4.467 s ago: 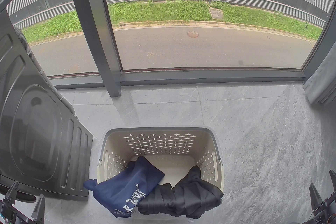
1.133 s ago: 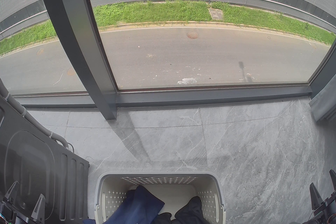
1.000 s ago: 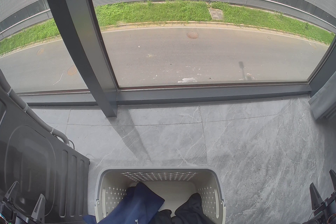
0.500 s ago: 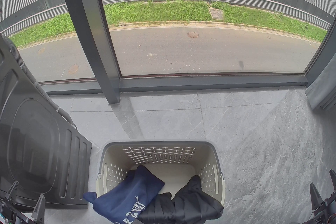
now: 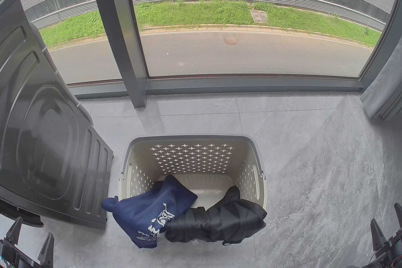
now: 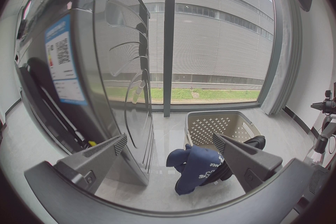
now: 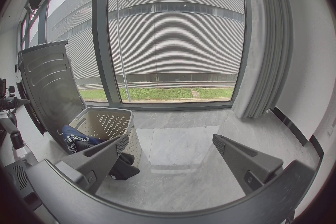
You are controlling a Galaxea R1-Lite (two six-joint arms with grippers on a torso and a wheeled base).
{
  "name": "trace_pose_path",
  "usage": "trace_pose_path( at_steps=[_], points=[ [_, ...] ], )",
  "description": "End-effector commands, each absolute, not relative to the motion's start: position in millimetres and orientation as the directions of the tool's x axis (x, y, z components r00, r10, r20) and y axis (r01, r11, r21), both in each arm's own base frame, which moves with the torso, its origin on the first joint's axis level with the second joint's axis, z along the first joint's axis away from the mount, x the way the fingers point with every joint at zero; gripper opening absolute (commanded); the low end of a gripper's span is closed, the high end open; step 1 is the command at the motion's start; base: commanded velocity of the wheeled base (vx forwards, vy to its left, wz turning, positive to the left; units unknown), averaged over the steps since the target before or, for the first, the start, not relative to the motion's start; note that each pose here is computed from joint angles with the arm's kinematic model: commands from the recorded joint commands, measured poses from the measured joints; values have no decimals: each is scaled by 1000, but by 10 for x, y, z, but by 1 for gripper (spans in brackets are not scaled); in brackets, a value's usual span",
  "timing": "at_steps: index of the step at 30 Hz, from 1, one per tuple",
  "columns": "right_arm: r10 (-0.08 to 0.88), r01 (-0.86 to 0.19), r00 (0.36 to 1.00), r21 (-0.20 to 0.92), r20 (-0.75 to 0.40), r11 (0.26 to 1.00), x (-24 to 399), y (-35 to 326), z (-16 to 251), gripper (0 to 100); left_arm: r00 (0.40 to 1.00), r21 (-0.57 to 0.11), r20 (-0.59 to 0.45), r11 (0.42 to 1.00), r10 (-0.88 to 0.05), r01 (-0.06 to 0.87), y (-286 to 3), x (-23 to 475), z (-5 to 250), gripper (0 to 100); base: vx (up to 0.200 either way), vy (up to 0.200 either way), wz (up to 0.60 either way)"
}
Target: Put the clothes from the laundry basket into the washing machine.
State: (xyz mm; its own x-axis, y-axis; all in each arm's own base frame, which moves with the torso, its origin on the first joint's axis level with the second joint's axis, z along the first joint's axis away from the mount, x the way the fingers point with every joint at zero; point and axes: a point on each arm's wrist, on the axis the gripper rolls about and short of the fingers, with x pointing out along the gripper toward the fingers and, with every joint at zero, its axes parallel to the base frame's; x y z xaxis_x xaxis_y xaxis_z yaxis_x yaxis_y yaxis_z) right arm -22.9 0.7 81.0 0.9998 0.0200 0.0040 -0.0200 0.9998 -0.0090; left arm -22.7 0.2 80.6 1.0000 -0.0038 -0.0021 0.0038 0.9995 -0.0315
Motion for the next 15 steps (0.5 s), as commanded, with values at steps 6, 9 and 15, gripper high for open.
trace_pose_path(
  at_steps=[6,9,15],
  points=[
    [18,-18,1000,-11,-6,1000,-221,7,760,100,1000,-37,-2,999,-2,1,2,-228,762,100,-200,0,0],
    [21,-22,1000,-11,-6,1000,-221,7,760,100,1000,-35,-2,999,-2,1,2,-228,762,100,-200,0,0],
    [20,-20,1000,-11,-6,1000,-221,7,760,100,1000,-34,-2,999,-2,1,2,-228,762,100,-200,0,0]
  ],
)
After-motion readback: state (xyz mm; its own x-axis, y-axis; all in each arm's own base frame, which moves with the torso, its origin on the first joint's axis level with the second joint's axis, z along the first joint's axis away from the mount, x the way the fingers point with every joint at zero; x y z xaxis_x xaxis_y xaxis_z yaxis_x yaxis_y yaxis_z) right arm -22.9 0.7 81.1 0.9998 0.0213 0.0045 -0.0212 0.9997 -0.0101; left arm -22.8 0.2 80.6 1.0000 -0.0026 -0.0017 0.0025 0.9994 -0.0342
